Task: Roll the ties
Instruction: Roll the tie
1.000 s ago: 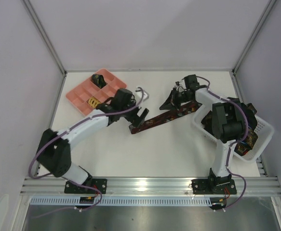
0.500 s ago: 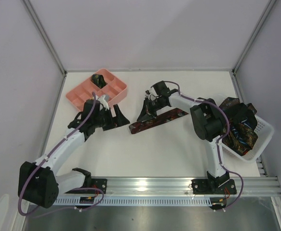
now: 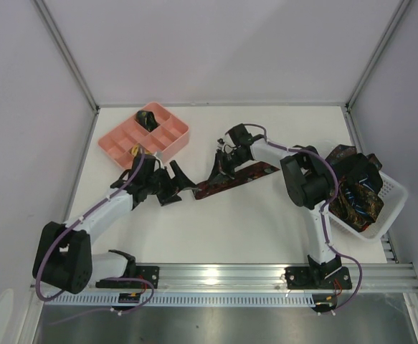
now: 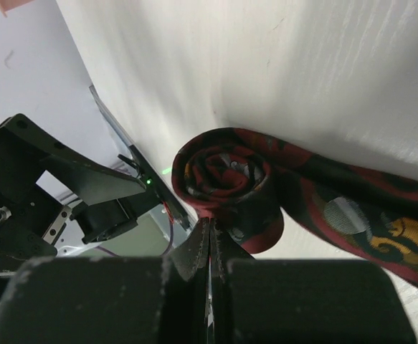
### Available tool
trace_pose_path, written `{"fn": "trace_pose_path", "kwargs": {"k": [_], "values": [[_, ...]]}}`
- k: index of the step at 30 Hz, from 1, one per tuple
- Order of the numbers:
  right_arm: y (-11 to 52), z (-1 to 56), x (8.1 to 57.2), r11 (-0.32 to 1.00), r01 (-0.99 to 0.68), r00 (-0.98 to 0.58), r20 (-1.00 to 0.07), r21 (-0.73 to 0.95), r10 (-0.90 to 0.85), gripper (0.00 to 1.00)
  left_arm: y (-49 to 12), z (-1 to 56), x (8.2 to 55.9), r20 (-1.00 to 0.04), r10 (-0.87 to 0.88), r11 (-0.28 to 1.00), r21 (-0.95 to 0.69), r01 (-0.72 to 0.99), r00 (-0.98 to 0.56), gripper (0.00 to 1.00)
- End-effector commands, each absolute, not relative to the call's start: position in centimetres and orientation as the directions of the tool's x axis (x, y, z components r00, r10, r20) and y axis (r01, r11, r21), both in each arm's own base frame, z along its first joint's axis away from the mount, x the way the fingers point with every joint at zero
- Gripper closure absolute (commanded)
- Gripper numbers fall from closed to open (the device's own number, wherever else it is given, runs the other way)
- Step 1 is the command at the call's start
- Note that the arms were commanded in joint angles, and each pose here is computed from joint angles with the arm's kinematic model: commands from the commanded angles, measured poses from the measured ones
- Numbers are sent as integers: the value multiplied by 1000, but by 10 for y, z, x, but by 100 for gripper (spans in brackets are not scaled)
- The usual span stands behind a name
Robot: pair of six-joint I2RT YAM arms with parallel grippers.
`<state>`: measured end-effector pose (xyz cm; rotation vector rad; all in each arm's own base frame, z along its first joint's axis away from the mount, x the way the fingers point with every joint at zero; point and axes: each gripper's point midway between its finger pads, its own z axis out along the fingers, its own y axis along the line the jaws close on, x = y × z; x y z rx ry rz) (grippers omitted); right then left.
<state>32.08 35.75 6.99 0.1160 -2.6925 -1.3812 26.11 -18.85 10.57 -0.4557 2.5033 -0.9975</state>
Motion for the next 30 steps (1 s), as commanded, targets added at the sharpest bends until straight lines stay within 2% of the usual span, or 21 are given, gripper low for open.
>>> {"fn": "trace_pose_path", "kwargs": {"k": [1,19,25,30], "values": [[356,57,328,596,-36,-993,40,802,-114,100,-198,110,272,-200,-480,627,-759,-174,-854,10],[344,42,330,608,-6,-994,59,794,-88,100,-229,76,313,-107,-540,602,-742,-295,-835,18],[342,42,334,608,-1,-995,58,794,-77,100,-233,64,316,-93,-534,633,-703,-324,-840,21],[343,40,335,608,0,-995,58,794,-76,100,-241,58,316,-102,-510,657,-687,-311,-854,32]]}}
